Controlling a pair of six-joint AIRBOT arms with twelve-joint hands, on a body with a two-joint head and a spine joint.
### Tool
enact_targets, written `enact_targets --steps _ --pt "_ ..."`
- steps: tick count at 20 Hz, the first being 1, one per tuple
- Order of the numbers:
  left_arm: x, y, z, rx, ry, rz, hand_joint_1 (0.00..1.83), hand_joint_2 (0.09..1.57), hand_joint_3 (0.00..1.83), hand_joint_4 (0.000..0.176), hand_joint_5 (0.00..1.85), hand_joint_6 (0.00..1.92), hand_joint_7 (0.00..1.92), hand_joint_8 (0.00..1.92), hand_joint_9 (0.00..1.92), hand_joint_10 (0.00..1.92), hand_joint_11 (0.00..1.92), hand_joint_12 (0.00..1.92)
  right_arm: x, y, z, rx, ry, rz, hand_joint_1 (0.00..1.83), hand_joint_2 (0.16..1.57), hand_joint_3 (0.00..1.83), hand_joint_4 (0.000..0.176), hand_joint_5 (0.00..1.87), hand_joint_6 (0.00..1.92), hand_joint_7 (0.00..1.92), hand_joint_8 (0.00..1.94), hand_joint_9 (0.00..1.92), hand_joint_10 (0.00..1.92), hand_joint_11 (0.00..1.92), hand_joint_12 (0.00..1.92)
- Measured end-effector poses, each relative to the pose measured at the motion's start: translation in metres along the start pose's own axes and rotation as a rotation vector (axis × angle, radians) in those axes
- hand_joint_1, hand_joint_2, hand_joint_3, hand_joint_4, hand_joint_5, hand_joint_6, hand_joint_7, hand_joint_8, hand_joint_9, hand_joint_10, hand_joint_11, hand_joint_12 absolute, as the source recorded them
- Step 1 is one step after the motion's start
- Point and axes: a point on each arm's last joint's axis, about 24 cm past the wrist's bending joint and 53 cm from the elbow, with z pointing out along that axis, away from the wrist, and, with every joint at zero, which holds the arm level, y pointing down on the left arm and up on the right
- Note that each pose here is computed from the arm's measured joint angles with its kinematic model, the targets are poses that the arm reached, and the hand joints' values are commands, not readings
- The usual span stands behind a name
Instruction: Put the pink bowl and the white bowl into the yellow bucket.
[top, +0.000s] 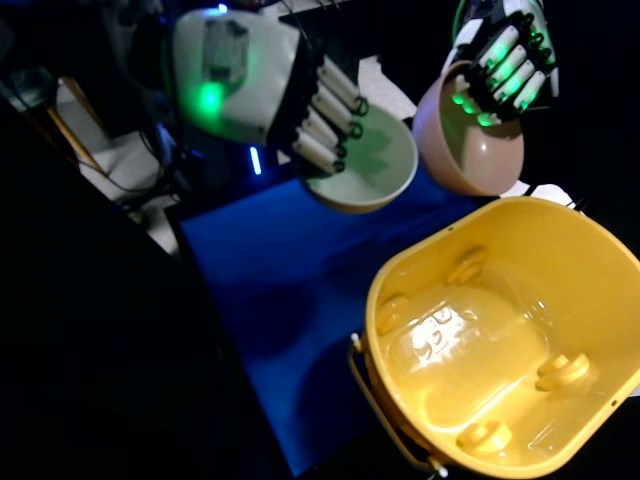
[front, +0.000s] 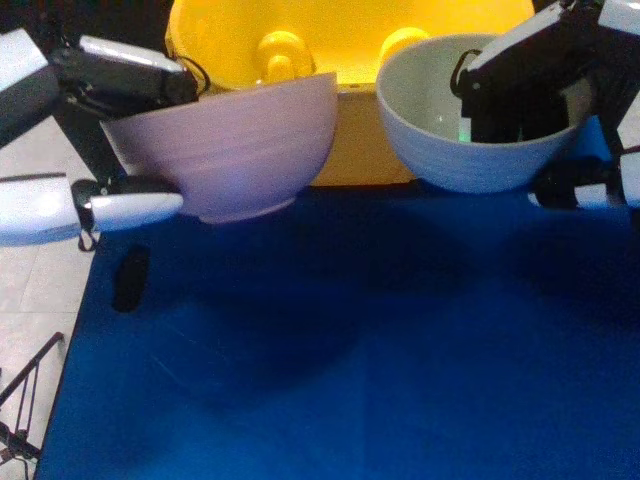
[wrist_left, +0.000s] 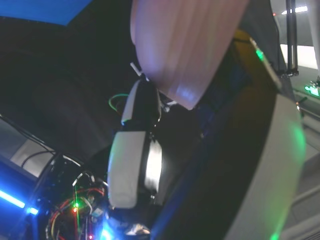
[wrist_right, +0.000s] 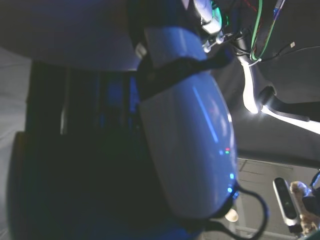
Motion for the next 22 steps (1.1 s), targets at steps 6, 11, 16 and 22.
enact_targets --steps 6,11,16,22 --pt "-0.025 -0.005 0.009 0.02 -0.045 0.056 1.23 1.2 0.0 0.0 0.78 1.07 0.89 1.4 0.84 1.48 0.58 1.63 -0.019 -0.007 0.009 -0.001 -0.049 -0.026 1.46 1.14 0.0 0.0 0.93 1.2 0.81 1.14 0.89 1.12 0.67 1.58" --pt "-0.054 -0.004 0.028 0.028 -0.101 0.103 1.23 1.2 0.0 0.0 0.78 1.07 0.89 1.4 0.84 1.48 0.58 1.63 -0.033 -0.015 0.021 -0.001 -0.087 -0.035 1.48 1.19 0.0 0.0 0.74 1.4 0.71 1.26 0.82 1.19 0.63 1.66" --pt "-0.063 0.002 0.06 0.023 -0.098 0.131 1.23 1.19 0.0 0.0 0.78 1.08 0.89 1.4 0.84 1.48 0.58 1.63 -0.056 -0.029 0.032 0.019 -0.132 -0.048 1.5 1.09 0.0 0.0 0.87 1.11 0.99 0.96 1.08 0.9 0.83 1.48" --pt "-0.073 0.007 0.093 0.002 -0.082 0.171 1.23 1.13 0.0 0.0 1.02 1.05 0.85 0.93 0.76 0.5 0.24 1.57 -0.067 -0.048 0.048 0.055 -0.141 -0.054 1.5 1.14 0.0 0.0 0.77 1.2 0.94 1.06 0.96 1.11 0.69 1.62"
